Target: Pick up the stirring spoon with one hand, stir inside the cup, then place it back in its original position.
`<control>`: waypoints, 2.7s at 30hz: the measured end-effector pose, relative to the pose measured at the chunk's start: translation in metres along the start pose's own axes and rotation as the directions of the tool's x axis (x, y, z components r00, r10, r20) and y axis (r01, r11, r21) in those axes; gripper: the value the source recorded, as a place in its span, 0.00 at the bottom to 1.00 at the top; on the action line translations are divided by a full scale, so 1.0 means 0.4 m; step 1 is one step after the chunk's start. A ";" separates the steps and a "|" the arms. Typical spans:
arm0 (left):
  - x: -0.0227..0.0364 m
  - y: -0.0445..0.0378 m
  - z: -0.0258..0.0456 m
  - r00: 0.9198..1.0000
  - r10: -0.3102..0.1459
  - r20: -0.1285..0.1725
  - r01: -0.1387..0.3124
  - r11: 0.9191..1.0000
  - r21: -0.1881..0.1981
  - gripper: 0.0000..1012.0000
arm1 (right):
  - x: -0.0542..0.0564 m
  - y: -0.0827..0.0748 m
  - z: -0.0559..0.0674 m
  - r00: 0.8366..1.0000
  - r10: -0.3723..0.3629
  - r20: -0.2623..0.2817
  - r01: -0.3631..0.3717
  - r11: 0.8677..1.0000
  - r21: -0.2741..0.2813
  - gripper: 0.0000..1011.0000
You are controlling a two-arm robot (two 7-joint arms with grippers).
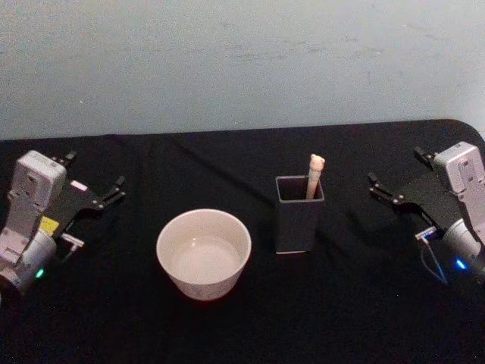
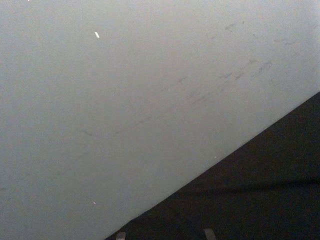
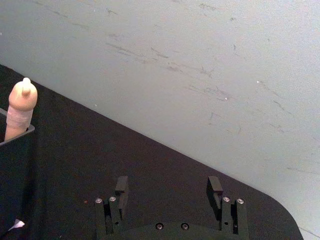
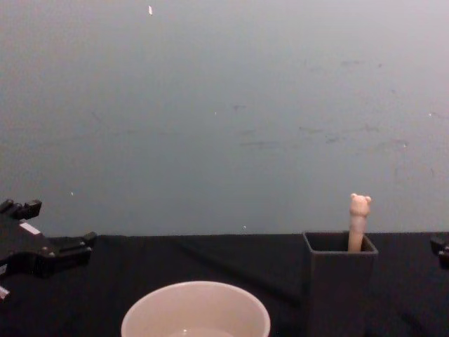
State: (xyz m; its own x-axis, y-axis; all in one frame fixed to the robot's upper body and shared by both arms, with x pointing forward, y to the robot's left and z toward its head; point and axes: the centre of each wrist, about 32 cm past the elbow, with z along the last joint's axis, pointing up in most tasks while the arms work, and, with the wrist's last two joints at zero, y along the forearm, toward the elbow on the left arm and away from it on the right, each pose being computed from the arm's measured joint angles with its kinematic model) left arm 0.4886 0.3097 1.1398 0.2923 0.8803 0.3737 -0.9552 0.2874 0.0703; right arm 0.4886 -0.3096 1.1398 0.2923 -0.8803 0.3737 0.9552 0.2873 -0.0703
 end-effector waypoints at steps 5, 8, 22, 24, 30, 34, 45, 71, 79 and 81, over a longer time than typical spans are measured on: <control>0.000 0.000 0.000 1.000 0.000 0.000 0.000 1.000 0.000 0.99 | 0.000 0.000 0.000 1.000 0.000 0.000 0.000 1.000 0.000 0.99; 0.000 0.000 0.000 1.000 0.000 0.000 0.000 1.000 0.000 0.99 | 0.000 0.000 0.000 1.000 0.000 0.000 0.000 1.000 0.000 0.99; 0.000 0.000 0.000 1.000 0.000 0.000 0.000 1.000 0.000 0.99 | 0.000 0.000 0.000 1.000 0.000 0.000 0.000 1.000 0.000 0.99; 0.000 0.000 0.000 1.000 0.000 0.000 0.000 1.000 0.000 0.99 | 0.000 0.000 0.000 1.000 0.000 0.000 0.000 1.000 0.000 0.99; 0.000 0.000 0.000 1.000 0.000 0.000 0.000 1.000 0.000 0.99 | 0.000 0.000 0.000 1.000 0.000 0.000 0.000 1.000 0.000 0.99; 0.000 0.000 0.000 1.000 0.000 0.000 0.000 1.000 0.000 0.99 | 0.000 0.000 0.000 1.000 0.000 0.000 0.000 1.000 0.000 0.99; 0.000 0.000 0.000 1.000 0.000 0.000 0.000 1.000 0.000 0.99 | 0.000 0.000 0.000 1.000 0.000 0.000 0.000 1.000 0.000 0.99; 0.000 0.000 0.000 1.000 0.000 0.000 0.000 1.000 0.000 0.99 | 0.055 -0.061 0.057 0.962 0.224 -0.158 -0.214 0.974 0.079 0.99; 0.000 0.000 0.000 1.000 0.000 0.000 0.000 1.000 0.000 0.99 | 0.046 -0.074 0.074 0.929 0.318 -0.187 -0.303 0.947 0.106 0.99; 0.000 0.000 0.000 1.000 0.000 0.000 0.000 1.000 0.000 0.99 | 0.044 -0.073 0.075 0.924 0.330 -0.191 -0.315 0.943 0.108 0.99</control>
State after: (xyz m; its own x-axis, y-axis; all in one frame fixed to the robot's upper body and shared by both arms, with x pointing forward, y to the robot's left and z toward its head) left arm 0.4886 0.3097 1.1398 0.2924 0.8803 0.3737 -0.9552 0.2874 0.0703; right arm 0.4643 -0.3222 1.1763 0.5945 -0.7908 0.1455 0.8039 0.5889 -0.0838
